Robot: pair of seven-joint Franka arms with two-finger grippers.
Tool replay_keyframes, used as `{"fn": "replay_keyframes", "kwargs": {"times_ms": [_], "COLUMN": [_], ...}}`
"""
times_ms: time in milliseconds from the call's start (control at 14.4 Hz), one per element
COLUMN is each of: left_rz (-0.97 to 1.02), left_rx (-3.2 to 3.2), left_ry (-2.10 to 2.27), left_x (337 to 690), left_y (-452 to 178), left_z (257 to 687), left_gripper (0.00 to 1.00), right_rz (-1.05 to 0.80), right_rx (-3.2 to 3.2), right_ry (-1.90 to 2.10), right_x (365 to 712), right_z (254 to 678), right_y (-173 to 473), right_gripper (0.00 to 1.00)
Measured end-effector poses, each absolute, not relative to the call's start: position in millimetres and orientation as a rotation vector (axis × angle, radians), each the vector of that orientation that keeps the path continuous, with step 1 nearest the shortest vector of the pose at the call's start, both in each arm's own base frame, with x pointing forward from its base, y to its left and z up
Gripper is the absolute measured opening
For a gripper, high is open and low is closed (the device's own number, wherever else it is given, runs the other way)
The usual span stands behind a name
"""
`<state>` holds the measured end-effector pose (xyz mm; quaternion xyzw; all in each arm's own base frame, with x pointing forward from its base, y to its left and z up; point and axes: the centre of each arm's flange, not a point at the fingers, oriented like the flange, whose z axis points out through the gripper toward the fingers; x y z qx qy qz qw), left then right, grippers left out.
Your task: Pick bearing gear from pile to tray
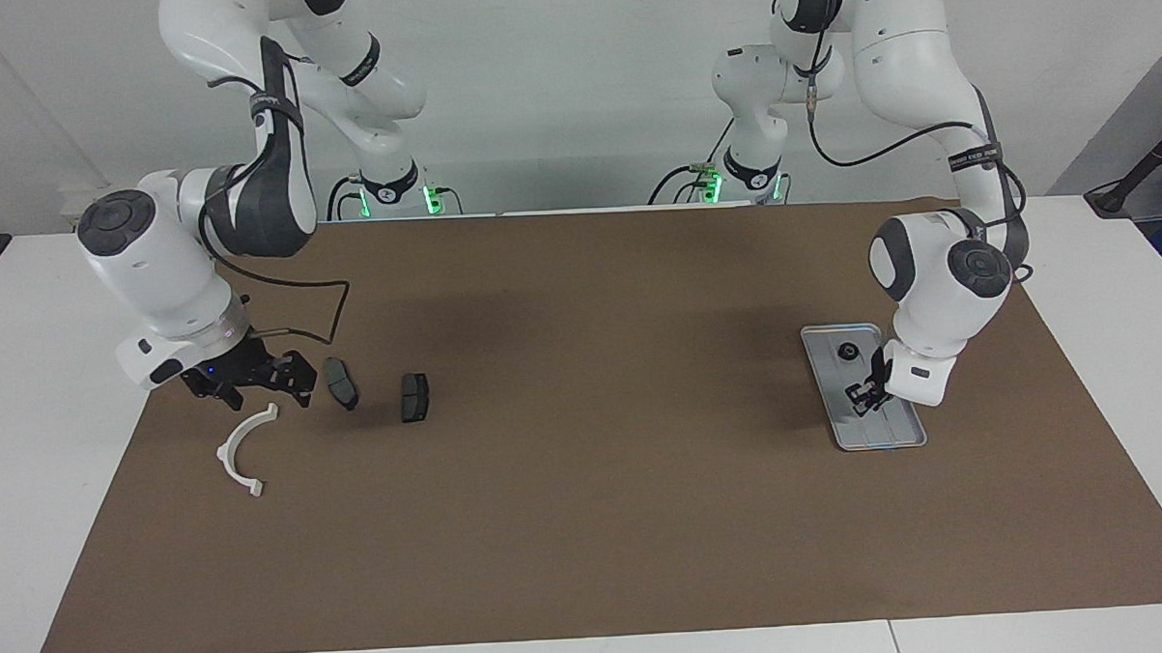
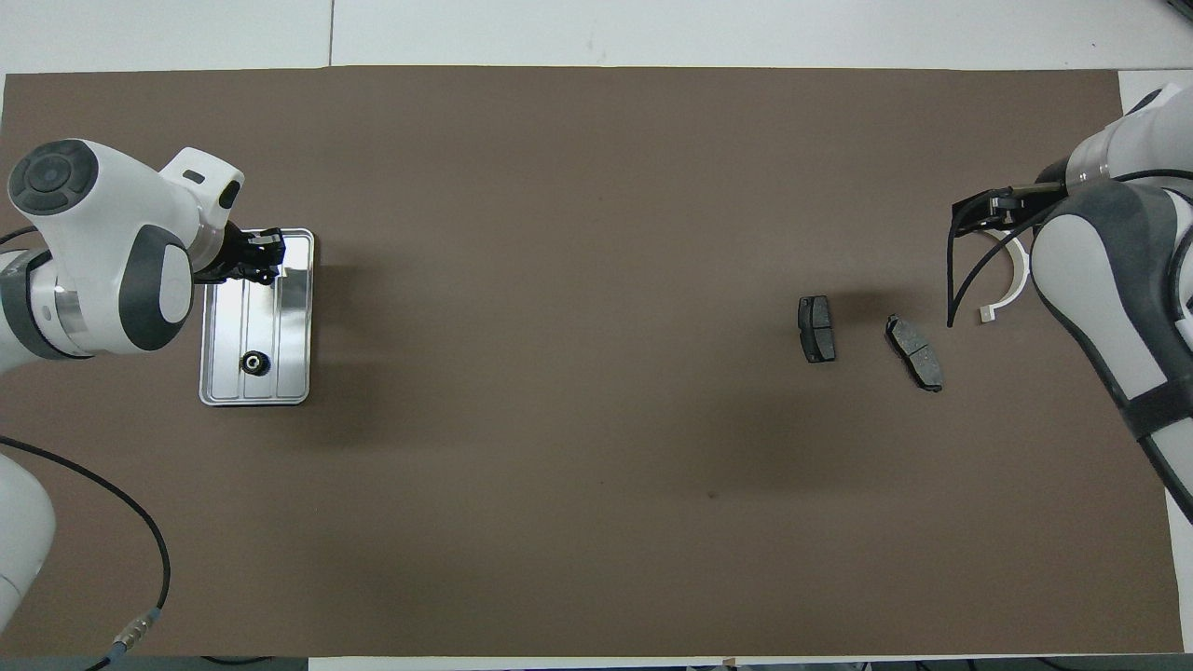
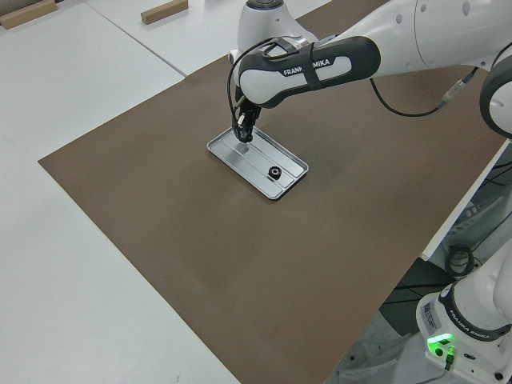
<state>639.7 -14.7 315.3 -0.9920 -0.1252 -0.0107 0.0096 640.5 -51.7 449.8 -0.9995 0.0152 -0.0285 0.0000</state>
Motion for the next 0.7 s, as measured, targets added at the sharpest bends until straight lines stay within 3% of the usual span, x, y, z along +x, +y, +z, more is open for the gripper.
{"fn": "replay_keyframes", "kwargs": {"times_ms": [278, 557, 696], "left_rz": [-0.024, -0.026, -0.039], "left_rx": [-3.097, -3.099, -3.1], "left_ry": [-0.39, -0.386, -0.386], "left_x": [637.2, 631.7, 628.5], "left_y": [-1.0, -2.6, -2.6], "left_z": [310.9, 302.7, 300.8], "left_gripper": [0.24, 0.24, 0.24], "right_rz": [-0.143, -0.182, -0.171], "right_rx": [-3.155, -3.182, -3.191], "right_ry": [0.052, 0.061, 0.062], "right_x": [627.2, 583.3, 566.1], "right_z": [521.1, 605.2, 625.2], "right_y": [-50.0, -43.3, -39.2], "right_gripper": [1.0, 1.0, 1.0]}}
